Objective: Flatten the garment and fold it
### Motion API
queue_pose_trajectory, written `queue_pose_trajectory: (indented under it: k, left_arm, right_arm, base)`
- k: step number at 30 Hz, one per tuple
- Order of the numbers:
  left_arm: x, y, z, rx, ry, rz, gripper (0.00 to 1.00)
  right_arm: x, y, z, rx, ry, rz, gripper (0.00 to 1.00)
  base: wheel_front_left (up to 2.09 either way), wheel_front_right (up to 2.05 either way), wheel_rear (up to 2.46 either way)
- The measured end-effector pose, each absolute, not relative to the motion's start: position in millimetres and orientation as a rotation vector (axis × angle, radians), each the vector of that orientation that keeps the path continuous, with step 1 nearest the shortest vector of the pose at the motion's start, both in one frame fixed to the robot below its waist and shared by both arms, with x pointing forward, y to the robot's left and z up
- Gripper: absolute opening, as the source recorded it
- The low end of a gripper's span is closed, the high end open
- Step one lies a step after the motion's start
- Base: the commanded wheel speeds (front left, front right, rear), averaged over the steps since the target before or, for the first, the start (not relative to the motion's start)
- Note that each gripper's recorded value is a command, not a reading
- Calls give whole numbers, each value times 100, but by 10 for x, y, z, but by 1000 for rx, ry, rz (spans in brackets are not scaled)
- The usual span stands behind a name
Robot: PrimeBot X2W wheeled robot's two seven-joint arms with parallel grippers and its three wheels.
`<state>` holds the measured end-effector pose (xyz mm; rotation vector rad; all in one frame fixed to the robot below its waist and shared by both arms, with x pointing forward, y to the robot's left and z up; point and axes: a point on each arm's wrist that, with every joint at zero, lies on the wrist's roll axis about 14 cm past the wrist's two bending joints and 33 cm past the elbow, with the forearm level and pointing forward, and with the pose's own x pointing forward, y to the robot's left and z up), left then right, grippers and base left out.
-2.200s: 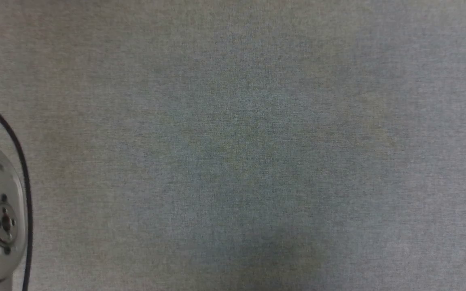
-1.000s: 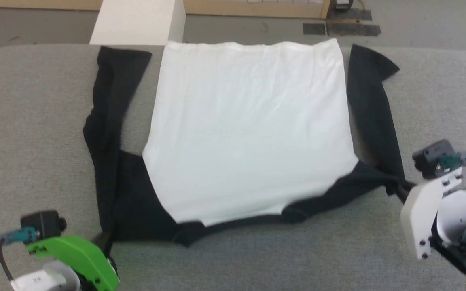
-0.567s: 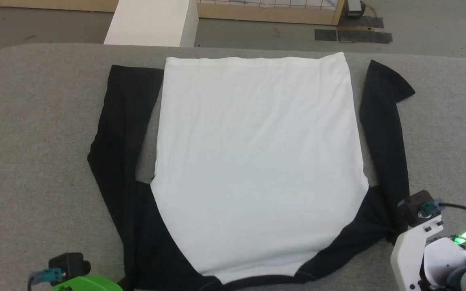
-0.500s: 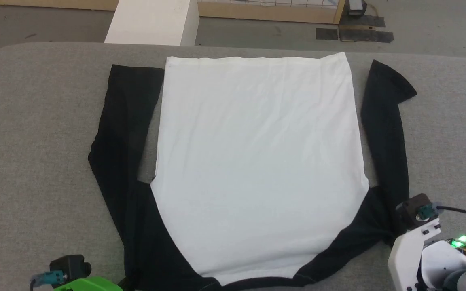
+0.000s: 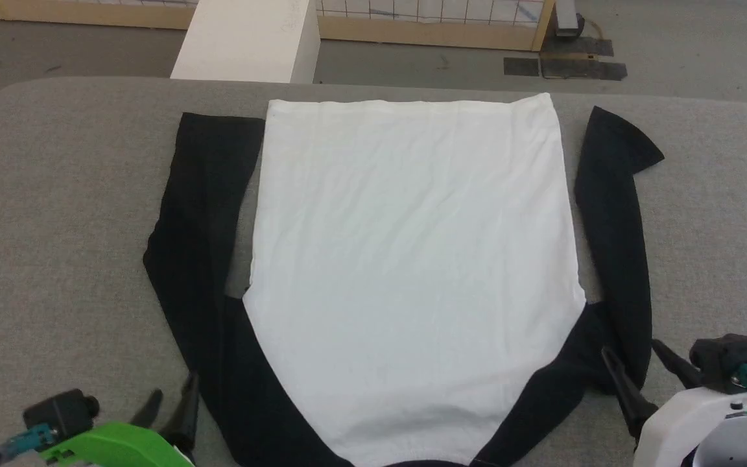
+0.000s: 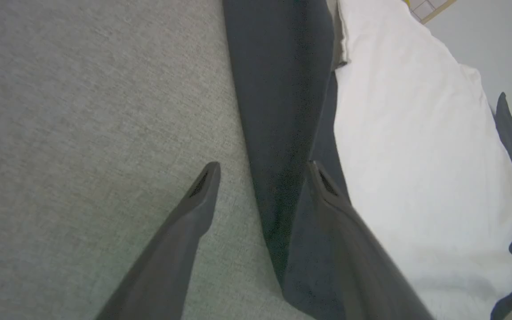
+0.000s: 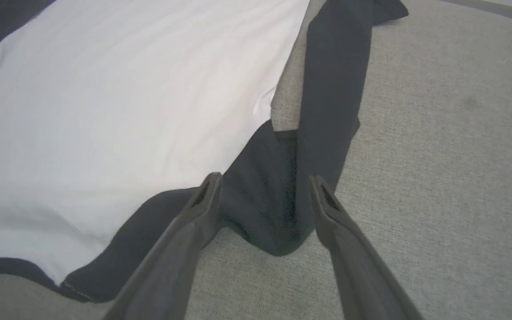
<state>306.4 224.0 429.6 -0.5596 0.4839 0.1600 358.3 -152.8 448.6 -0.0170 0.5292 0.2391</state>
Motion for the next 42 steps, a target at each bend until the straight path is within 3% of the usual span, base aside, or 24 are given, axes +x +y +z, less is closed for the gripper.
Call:
queue_pose_trajectory:
  k: [10,17,27,42]
  left_arm:
    - [4040,2647,5083,-347,132,147,100]
    - [4885,2777,5269,-205,124,84,100]
    - [5709,2949,4761,-129,372,110,100]
    - [6045,3065,3798,-266,642,235,100]
  right_arm:
    - [3956,-1758,5061,29,125,95,100]
    - [4267,-1860,5019,26,52,58,100]
    - [4470,-1956,4576,45,128,28,100]
    - [4461,-2195,4122,21,240,-37,100]
  base:
    - [0,0,0]
    - [0,0,0]
    - [0,0,0]
    - [0,0,0]
